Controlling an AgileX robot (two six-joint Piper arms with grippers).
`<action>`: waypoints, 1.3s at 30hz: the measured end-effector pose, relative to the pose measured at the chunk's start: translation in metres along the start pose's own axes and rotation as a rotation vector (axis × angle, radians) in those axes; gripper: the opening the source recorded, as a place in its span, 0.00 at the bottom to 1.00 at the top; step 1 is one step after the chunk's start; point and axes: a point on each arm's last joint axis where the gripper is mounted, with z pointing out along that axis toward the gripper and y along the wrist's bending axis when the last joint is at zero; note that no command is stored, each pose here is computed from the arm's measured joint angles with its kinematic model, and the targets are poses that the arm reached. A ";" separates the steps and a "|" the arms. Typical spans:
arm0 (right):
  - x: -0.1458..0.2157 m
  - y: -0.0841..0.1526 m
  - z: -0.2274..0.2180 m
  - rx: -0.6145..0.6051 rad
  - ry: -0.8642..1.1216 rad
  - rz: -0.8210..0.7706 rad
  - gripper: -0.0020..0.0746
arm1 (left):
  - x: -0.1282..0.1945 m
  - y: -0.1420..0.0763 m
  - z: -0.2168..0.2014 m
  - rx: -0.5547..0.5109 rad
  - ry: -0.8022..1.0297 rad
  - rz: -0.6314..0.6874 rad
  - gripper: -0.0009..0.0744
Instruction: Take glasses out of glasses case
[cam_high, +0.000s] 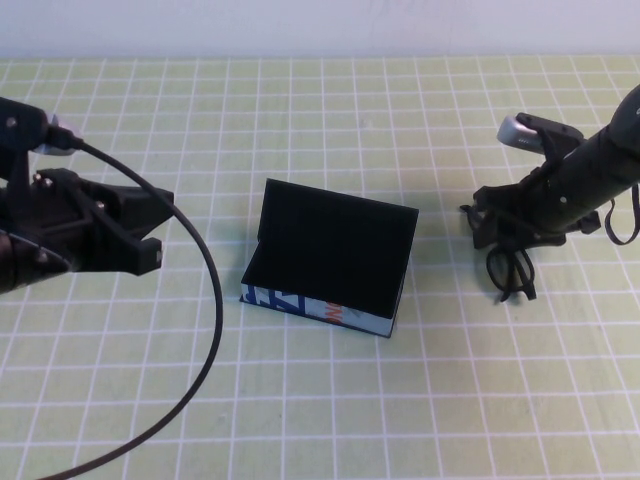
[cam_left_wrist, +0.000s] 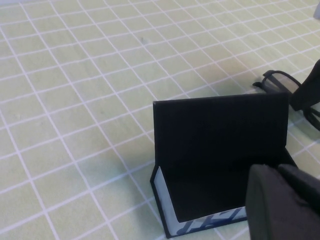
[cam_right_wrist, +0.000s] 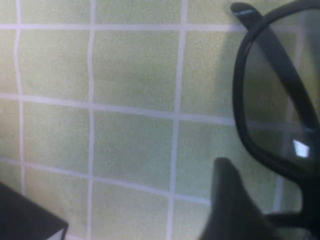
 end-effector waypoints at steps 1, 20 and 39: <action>0.000 0.000 -0.001 0.000 -0.002 -0.001 0.43 | 0.000 0.000 0.000 0.000 0.000 0.002 0.01; 0.061 0.055 -0.174 0.088 -0.099 -0.138 0.03 | -0.022 -0.010 -0.035 -0.100 -0.190 0.062 0.01; 0.344 0.061 -0.291 0.007 -0.596 -0.309 0.01 | 0.060 -0.087 -0.158 -0.078 -0.570 0.106 0.01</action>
